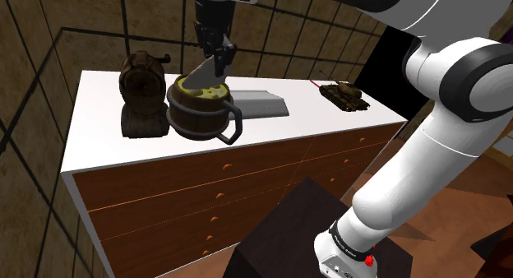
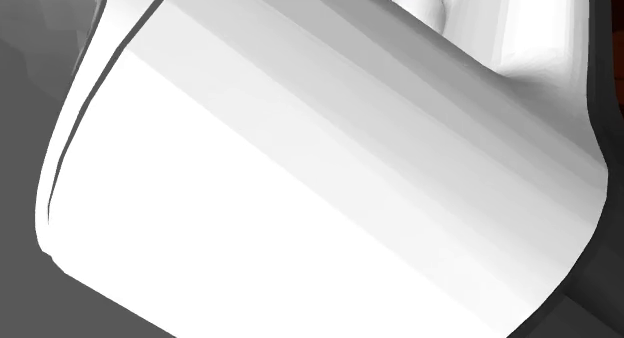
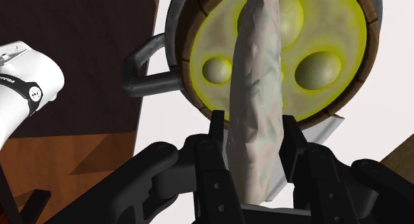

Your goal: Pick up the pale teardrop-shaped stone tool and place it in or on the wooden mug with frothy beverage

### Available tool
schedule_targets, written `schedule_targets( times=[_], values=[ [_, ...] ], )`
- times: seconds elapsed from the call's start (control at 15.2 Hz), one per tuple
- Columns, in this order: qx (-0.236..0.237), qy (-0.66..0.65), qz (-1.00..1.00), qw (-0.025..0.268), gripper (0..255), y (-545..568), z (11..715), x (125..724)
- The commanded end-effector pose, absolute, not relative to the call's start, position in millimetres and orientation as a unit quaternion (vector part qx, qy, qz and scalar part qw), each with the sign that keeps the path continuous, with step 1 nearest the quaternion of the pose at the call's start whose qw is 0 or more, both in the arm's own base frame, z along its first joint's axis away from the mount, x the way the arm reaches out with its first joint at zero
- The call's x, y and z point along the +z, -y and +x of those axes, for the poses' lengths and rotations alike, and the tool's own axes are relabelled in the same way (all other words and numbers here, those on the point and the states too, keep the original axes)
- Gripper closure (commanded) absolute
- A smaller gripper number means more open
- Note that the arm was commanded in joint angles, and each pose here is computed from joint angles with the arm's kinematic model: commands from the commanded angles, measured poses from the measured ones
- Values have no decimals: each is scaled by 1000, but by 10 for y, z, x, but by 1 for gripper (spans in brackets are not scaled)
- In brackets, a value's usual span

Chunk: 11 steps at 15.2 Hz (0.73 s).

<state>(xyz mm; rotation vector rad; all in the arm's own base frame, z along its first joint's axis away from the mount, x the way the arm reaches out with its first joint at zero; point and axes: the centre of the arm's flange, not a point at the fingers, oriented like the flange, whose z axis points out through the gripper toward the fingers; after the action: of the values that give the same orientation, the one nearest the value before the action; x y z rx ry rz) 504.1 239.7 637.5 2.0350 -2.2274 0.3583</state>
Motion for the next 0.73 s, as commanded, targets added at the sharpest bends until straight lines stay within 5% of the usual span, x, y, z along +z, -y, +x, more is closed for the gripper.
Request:
schedule_targets(
  times=[0.0, 0.33, 0.4, 0.66],
  values=[
    [118, 732, 669, 51, 255, -2395, 5043, 6363],
    [118, 732, 669, 51, 255, -2395, 5043, 6363],
    [118, 732, 669, 51, 0, -2395, 5043, 6363],
    [118, 732, 669, 51, 0, -2395, 5043, 6363]
  ],
)
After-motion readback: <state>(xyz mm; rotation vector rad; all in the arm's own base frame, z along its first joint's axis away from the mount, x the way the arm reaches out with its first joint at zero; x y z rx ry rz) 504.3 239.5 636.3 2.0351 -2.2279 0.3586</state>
